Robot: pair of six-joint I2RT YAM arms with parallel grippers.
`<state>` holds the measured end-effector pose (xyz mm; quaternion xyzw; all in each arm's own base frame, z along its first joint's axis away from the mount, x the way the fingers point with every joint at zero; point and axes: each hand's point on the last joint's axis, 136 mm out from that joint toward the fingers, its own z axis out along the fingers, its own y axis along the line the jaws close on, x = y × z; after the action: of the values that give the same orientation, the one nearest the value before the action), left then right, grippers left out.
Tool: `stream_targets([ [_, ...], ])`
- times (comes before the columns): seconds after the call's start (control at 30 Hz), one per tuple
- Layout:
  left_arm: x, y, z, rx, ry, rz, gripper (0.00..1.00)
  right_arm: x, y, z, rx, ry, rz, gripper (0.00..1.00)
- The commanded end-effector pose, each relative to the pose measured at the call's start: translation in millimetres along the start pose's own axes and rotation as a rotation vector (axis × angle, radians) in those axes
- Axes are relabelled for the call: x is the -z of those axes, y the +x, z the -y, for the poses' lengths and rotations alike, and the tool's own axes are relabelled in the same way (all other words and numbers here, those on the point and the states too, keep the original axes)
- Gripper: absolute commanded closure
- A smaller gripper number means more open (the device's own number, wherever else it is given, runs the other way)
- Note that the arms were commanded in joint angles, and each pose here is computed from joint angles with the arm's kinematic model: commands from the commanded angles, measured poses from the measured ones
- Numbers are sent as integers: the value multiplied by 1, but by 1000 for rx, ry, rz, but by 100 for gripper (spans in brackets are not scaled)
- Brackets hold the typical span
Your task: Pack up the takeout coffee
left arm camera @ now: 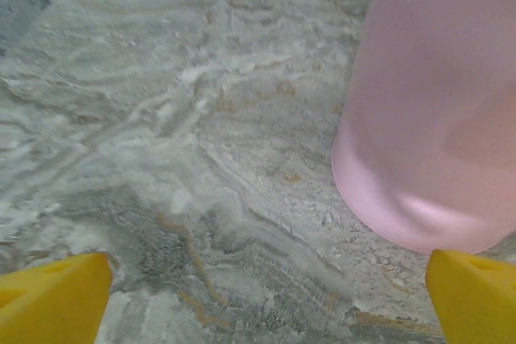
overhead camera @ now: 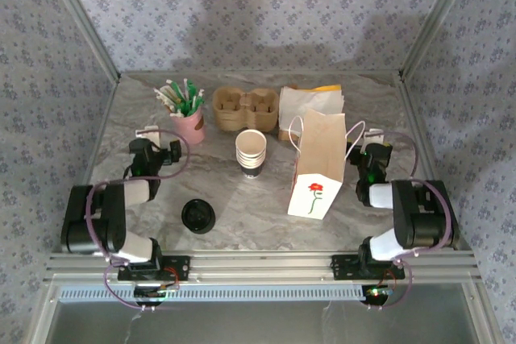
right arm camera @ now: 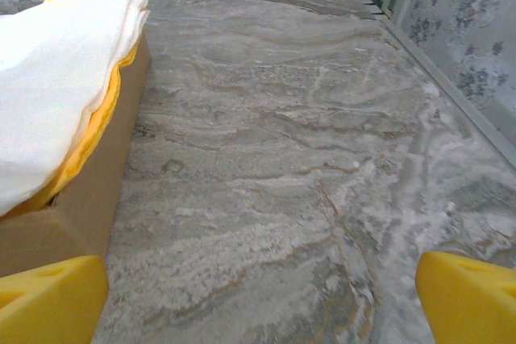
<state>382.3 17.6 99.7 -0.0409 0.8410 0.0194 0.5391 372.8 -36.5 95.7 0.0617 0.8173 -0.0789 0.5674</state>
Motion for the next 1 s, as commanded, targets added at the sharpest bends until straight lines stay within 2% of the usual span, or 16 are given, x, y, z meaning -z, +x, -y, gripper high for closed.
stream_targets([
  [0.0,26,-36,-10,29,-58,59,0,16,-29,9,-42,26,44,0],
  [0.17,80,-64,-28,74,-142,106,0,53,-84,38,-167,98,173,0],
  [0.23,103,-78,-34,150,-171,124,0,73,-107,52,-278,129,204,0],
  [0.3,128,-87,-41,286,-199,121,0,95,-122,76,-514,199,216,0],
  [0.37,156,-95,-43,440,-198,130,0,122,-129,100,-865,272,225,0],
  [0.4,169,-100,-40,500,-168,149,0,130,-134,103,-971,263,222,0],
  [0.5,198,-124,-23,590,-16,239,0,144,-181,95,-1117,64,299,0],
  [0.6,216,-143,0,702,169,285,0,159,-228,86,-1187,-97,401,0],
  [0.67,218,-145,16,752,252,218,1,169,-256,84,-1209,-177,469,0],
  [0.77,217,-143,37,690,312,62,0,183,-288,80,-1229,-247,505,0],
  [0.87,220,-138,45,622,311,-41,1,194,-324,65,-1116,-284,430,3],
  [0.97,230,-145,61,527,350,-96,3,195,-353,29,-972,-367,277,6],
])
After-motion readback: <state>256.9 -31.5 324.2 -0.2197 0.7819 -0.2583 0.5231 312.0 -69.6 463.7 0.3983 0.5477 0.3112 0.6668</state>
